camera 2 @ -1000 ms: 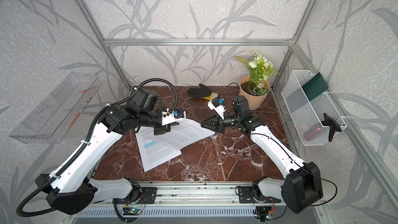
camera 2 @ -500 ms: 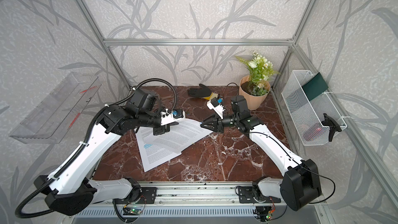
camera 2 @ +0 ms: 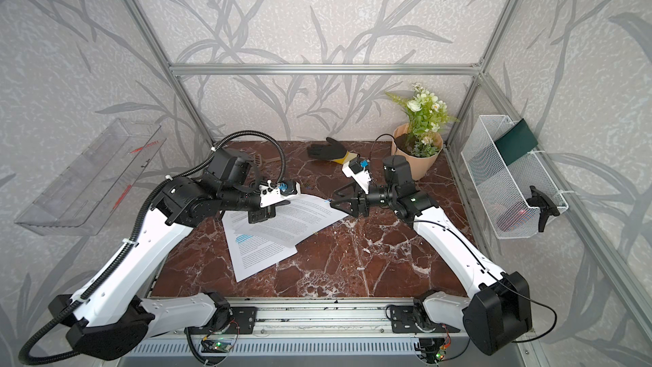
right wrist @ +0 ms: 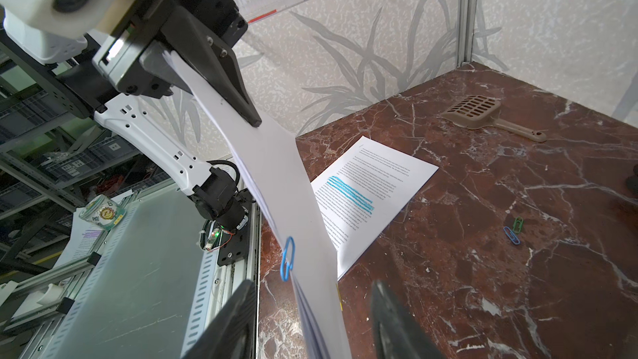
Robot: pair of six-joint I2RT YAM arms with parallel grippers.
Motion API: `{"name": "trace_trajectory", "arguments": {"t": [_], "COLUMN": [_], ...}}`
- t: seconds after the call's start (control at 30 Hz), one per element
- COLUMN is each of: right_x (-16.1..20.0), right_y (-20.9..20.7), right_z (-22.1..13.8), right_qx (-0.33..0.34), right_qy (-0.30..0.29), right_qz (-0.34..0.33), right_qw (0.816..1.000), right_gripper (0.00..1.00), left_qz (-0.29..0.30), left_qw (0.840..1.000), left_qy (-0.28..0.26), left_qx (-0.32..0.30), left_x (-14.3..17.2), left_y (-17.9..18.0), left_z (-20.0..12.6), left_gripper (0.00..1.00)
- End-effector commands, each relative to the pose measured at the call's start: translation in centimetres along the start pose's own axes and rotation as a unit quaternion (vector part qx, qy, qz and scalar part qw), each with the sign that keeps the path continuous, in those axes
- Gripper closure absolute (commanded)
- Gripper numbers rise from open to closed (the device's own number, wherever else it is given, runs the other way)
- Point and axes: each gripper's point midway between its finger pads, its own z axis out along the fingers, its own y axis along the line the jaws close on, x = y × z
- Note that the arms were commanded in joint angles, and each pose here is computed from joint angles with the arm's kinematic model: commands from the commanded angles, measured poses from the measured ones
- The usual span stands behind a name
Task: Unclip the paperclips from the documents
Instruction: Remove the paper clip from the document.
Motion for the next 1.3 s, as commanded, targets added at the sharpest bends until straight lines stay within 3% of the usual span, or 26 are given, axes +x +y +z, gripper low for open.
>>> {"name": "trace_trajectory", "arguments": {"t": [0.0,0.23,0.4,0.47,0.57,0.7,0.9,1.03,1.27], "right_x": [-2.1,-2.1,-2.2,-2.2,-2.2,-2.4,-2.6,-2.4,-2.1], "right_y": [0.4,-0.1,-0.1,0.0,0.1,0.5,1.0,1.4,1.5], "right_z": [0.3,1.3,1.4,1.4,1.3,1.1,1.1,1.4,1.6], "right_qx": [-0.014,-0.019,-0.023,-0.022,-0.024,-0.028,-0.041,-0.05,-0.057], "right_qy": [-0.02,-0.018,-0.022,-0.023,-0.025,-0.028,-0.032,-0.031,-0.028], "right_qz": [-0.025,-0.026,-0.02,-0.018,-0.017,-0.022,-0.018,-0.014,0.007], "right_qw": [0.999,0.999,0.999,0.999,0.999,0.999,0.998,0.998,0.998], "right_gripper": [0.45,0.46,0.75,0.81,0.82,0.69,0.67,0.72,0.96], "left_qz": [0.009,0.011,0.009,0.009,0.01,0.008,0.008,0.008,0.009], "left_qw": [1.0,1.0,1.0,1.0,1.0,1.0,1.0,1.0,1.0], "left_qy": [-0.01,-0.012,-0.01,-0.01,-0.008,-0.007,-0.006,-0.005,-0.005], "left_qx": [-0.001,-0.001,-0.002,-0.003,-0.001,0.0,-0.001,-0.002,-0.003], "left_x": [-0.4,-0.4,-0.3,-0.2,0.0,0.1,0.1,0.2,0.1], "left_y": [0.0,0.0,-0.1,-0.2,-0.3,-0.5,-0.4,-0.4,-0.3], "left_z": [-0.2,-0.4,-0.4,-0.5,-0.5,-0.5,-0.4,-0.4,-0.3], "left_gripper": [1.0,1.0,1.0,1.0,1.0,1.0,1.0,1.0,1.0]}}
